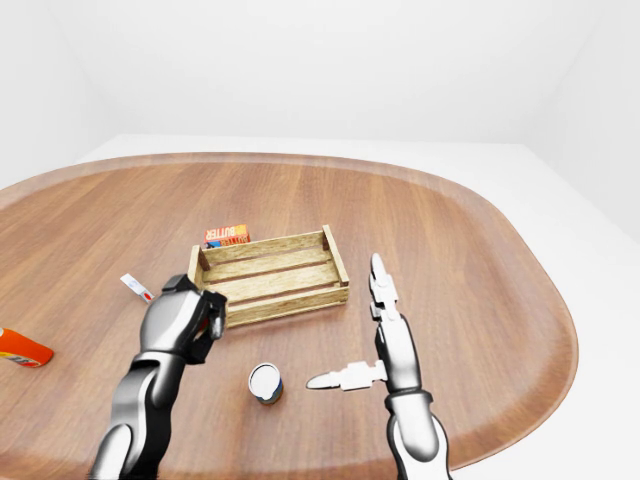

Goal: Pick up the tomato sauce, and put it in the wooden tray.

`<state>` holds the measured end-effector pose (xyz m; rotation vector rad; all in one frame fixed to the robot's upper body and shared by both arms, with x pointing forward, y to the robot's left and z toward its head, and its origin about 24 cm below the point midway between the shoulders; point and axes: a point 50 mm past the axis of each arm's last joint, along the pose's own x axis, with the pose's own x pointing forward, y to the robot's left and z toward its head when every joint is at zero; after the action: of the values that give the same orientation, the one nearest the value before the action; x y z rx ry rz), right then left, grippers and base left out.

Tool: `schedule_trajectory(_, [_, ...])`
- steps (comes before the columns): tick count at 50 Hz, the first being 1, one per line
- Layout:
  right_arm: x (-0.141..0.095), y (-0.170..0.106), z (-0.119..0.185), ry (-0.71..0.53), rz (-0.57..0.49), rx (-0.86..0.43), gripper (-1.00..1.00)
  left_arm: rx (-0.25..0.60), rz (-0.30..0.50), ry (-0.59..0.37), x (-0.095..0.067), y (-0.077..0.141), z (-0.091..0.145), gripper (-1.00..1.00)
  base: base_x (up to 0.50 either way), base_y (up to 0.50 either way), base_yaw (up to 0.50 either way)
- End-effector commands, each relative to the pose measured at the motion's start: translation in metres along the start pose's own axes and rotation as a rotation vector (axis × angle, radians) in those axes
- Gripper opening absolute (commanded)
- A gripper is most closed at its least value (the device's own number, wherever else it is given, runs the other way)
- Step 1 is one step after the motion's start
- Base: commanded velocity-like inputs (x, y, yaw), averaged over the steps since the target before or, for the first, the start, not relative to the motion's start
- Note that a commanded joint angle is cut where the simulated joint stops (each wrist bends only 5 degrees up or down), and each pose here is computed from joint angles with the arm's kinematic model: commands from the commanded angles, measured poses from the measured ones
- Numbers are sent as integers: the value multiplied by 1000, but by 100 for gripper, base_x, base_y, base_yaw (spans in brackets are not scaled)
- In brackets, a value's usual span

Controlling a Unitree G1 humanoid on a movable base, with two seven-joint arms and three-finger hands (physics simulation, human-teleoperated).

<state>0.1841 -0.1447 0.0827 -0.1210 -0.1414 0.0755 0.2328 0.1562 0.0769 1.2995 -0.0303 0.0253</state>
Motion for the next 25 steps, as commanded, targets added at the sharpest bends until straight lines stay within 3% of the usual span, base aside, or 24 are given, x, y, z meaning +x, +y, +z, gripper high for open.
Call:
schedule_trajectory(1, [0, 1, -1, 2, 1, -1, 100, 32, 52, -106, 26, 44, 29, -100, 0, 0, 0])
schedule_trajectory(7, [0, 0, -1, 1, 1, -1, 100, 54, 26, -148, 46, 58, 44, -100, 0, 0, 0])
schedule_trajectory(15, [1, 0, -1, 3, 2, -1, 100, 89, -14, -151, 104, 79, 52, -100, 0, 0, 0])
schedule_trajectory(20, [1, 1, -1, 3, 3, -3, 100, 79, -37, -173, 129, 91, 60, -100, 0, 0, 0])
schedule_trajectory(25, [0, 0, 0, 1, 1, -1, 100, 57, -109, -175, 152, 93, 66, -100, 0, 0, 0])
